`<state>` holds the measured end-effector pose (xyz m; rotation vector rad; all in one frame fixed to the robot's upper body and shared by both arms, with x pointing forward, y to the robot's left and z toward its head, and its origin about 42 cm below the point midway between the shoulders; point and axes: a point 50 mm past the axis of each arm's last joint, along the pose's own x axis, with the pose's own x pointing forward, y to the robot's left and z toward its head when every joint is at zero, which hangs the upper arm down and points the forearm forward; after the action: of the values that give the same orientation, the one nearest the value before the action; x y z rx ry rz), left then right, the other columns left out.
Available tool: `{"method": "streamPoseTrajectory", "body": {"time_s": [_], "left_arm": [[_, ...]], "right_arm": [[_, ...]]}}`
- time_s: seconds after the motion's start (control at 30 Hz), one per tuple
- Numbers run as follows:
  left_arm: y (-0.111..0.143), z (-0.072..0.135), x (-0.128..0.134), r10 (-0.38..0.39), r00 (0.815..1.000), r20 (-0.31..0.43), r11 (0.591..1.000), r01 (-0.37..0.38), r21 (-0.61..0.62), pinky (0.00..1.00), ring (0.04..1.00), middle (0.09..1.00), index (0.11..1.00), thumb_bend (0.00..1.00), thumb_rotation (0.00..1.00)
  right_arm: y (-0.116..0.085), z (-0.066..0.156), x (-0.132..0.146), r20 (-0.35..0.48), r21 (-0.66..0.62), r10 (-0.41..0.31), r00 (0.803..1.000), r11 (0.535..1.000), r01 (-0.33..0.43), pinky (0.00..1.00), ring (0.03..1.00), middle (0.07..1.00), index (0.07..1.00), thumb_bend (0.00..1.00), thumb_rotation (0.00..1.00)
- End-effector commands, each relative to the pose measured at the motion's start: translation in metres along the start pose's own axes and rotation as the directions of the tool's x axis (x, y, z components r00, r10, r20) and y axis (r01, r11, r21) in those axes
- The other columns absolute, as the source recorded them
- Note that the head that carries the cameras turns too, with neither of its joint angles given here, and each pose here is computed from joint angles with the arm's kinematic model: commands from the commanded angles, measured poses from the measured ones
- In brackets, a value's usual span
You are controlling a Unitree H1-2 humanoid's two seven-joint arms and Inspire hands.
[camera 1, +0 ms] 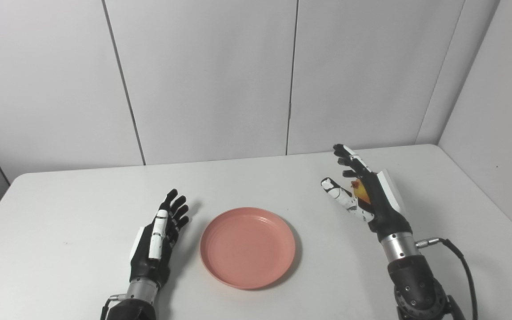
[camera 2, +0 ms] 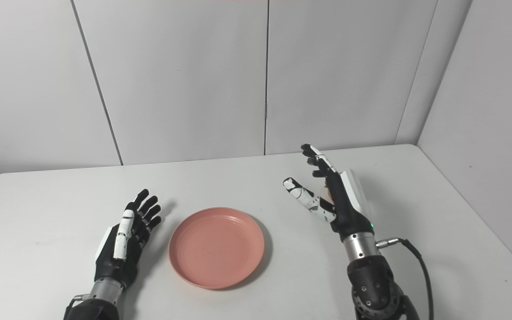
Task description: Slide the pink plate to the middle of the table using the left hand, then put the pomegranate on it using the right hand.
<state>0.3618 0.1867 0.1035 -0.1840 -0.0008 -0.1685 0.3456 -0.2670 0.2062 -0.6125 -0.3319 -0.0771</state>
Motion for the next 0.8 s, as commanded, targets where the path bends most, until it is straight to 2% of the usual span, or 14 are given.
{"method": "streamPoseTrajectory", "body": {"time_s": [0.0,0.1,0.27,0.47,0.67,0.77], "left_arm": [[0.013,-0.023,-0.014,0.022,0.997,-0.075,1.000,-0.022,-0.010,0.93,0.932,0.932,0.923,0.37,1.00],[0.014,-0.024,-0.015,0.018,0.997,-0.079,1.000,-0.020,-0.022,0.95,0.945,0.944,0.937,0.37,1.00],[0.016,-0.025,-0.015,0.015,0.997,-0.076,0.999,-0.017,-0.031,0.96,0.948,0.947,0.939,0.36,1.00],[0.020,-0.025,-0.015,0.010,0.997,-0.073,0.999,-0.013,-0.040,0.96,0.954,0.955,0.945,0.35,1.00],[0.023,-0.024,-0.016,0.015,0.997,-0.075,0.999,-0.018,-0.042,0.96,0.950,0.952,0.942,0.35,1.00],[0.025,-0.023,-0.017,0.015,0.997,-0.074,0.999,-0.018,-0.043,0.95,0.946,0.948,0.939,0.34,1.00]], "right_arm": [[-0.025,0.023,0.017,0.107,-0.049,-0.077,0.991,0.995,0.082,0.78,0.847,0.877,0.884,0.67,0.86],[-0.041,0.028,0.022,0.136,-0.110,-0.100,0.986,0.987,0.116,0.81,0.861,0.885,0.901,0.74,0.84],[-0.062,0.029,0.031,0.157,-0.209,-0.124,0.980,0.966,0.156,0.82,0.873,0.897,0.918,0.80,0.78],[-0.081,0.023,0.037,0.176,-0.336,-0.118,0.977,0.926,0.172,0.83,0.898,0.926,0.935,0.85,0.65],[-0.091,0.012,0.046,0.110,-0.461,-0.086,0.990,0.878,0.127,0.79,0.895,0.949,0.954,0.90,0.54],[-0.095,0.006,0.052,0.055,-0.541,-0.070,0.996,0.836,0.089,0.79,0.905,0.957,0.972,0.93,0.55]]}}
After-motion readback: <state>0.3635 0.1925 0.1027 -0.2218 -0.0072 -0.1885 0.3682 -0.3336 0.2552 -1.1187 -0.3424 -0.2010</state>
